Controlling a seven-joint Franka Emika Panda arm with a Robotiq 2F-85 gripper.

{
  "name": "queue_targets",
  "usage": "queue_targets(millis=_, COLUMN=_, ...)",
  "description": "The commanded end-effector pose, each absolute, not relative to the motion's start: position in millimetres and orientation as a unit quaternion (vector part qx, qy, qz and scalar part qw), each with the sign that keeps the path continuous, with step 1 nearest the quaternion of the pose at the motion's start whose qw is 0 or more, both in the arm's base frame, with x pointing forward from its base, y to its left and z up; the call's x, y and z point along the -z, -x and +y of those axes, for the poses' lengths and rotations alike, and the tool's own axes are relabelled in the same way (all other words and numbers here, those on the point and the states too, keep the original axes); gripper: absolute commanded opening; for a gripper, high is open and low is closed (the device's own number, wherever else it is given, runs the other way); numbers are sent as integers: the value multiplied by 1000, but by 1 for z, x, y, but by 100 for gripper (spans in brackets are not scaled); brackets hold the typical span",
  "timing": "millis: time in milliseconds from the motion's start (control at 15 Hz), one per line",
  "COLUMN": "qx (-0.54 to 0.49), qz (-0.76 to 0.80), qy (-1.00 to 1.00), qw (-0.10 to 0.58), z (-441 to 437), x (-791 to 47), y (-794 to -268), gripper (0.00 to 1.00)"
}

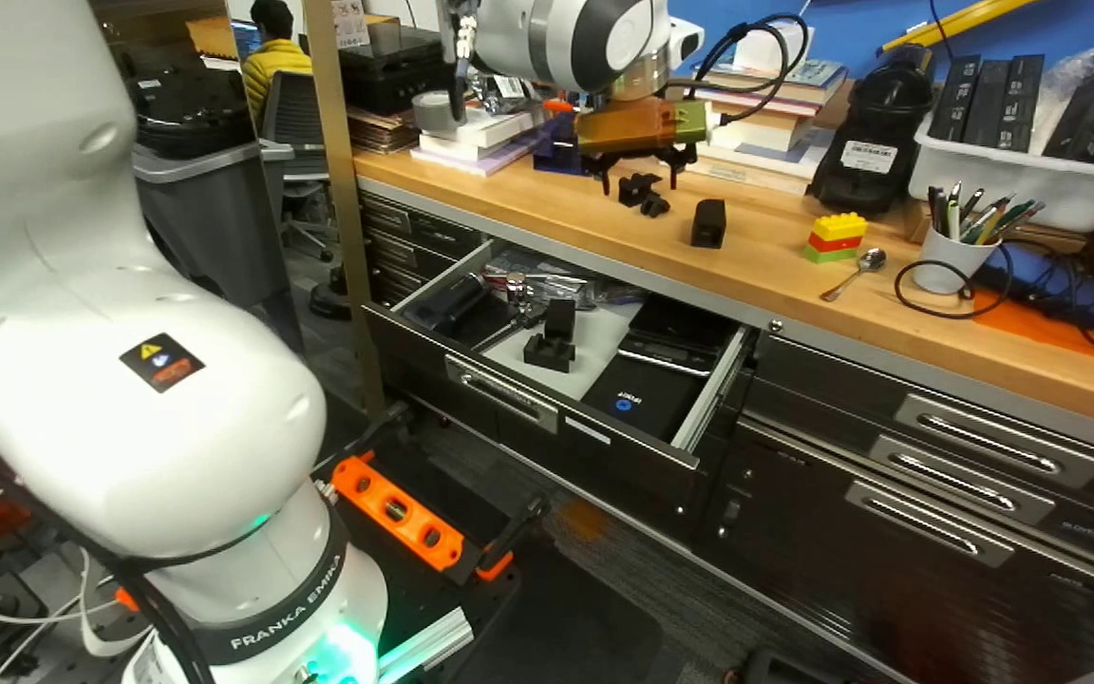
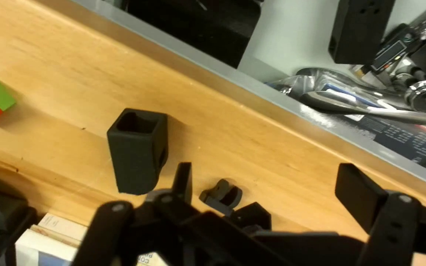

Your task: Place the black objects on the counter inside the open drawer and close the drawer

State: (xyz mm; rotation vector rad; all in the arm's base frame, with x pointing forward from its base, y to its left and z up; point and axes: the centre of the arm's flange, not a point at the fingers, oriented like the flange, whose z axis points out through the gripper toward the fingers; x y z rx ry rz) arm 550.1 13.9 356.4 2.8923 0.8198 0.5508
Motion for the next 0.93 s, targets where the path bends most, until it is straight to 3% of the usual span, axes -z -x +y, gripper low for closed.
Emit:
queue_targets(millis=0, qx=-197, qz=295, qy=-933, qw=59, z=-7, x=-353, y=-616, gripper=100)
queue_targets(millis=867, qx=-174, qz=293, qy=-939, qw=43, z=-88, x=-300, y=-689, gripper=100)
